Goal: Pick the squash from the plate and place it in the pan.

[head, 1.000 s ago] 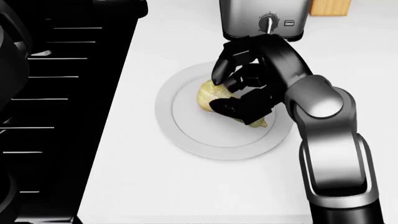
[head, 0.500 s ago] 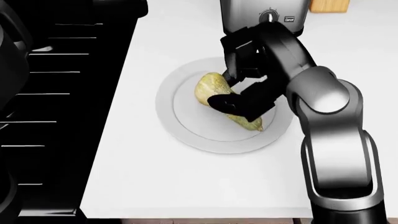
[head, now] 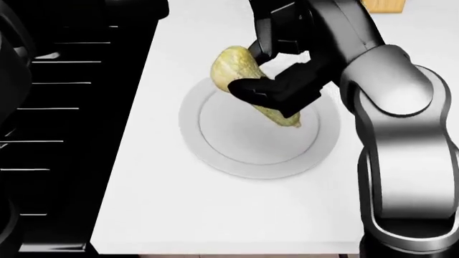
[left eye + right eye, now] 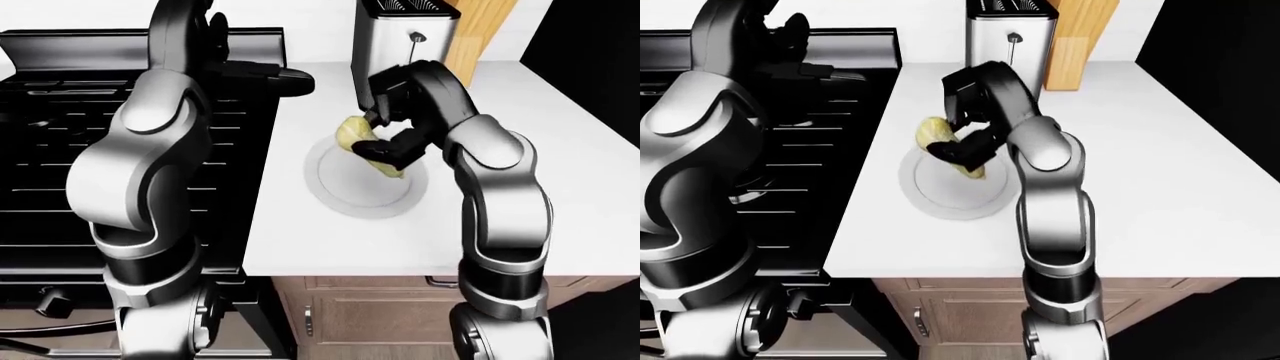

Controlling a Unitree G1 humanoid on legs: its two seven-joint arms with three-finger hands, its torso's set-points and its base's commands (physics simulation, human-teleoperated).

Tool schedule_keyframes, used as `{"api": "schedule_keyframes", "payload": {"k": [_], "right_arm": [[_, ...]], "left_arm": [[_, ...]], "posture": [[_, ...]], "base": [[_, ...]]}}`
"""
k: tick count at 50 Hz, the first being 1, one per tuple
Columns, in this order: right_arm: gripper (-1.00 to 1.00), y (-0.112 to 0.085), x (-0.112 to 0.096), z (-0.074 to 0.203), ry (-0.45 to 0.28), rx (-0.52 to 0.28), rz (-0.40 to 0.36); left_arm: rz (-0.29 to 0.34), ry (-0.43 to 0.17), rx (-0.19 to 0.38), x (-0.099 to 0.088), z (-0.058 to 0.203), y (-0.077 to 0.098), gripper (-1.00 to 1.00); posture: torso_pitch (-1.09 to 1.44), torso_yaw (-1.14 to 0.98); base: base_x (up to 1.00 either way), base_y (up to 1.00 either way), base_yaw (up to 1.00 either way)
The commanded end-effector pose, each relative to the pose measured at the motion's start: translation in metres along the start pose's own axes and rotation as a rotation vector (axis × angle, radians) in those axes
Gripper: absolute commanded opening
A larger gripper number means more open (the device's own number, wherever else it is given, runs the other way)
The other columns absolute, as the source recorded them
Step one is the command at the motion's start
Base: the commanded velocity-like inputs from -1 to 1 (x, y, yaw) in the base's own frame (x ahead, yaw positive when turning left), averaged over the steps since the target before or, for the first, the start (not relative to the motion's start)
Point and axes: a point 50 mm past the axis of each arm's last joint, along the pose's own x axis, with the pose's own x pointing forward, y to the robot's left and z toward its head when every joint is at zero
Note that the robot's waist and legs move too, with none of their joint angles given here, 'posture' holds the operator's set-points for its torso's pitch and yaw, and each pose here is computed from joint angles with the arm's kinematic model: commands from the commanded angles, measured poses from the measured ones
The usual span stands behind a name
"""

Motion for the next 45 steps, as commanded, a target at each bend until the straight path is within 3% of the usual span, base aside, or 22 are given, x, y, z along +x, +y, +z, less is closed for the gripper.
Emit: {"api": "schedule_keyframes", "payload": {"k": [1,15,45], "right_arm": [[-1.00,-0.008,-0.008,0.029,-0.143,-0.031,-0.057],[-1.00,-0.012,-0.014,0.045,-0.221,-0.021,-0.103],[-1.00,-0.012,-0.013,0.045,-0.227,-0.024,-0.102]], "left_arm": [[0.007,-0.087,-0.003,-0.003,0.018,0.001,1.00],[0.008,-0.089,-0.004,-0.003,0.019,0.002,1.00],[0.007,-0.088,-0.003,-0.003,0.018,0.001,1.00]], "posture": [[0.00,0.00],[0.00,0.00],[0.00,0.00]], "base": [[0.00,0.00,0.00],[0.00,0.00,0.00],[-0.09,0.00,0.00]]}}
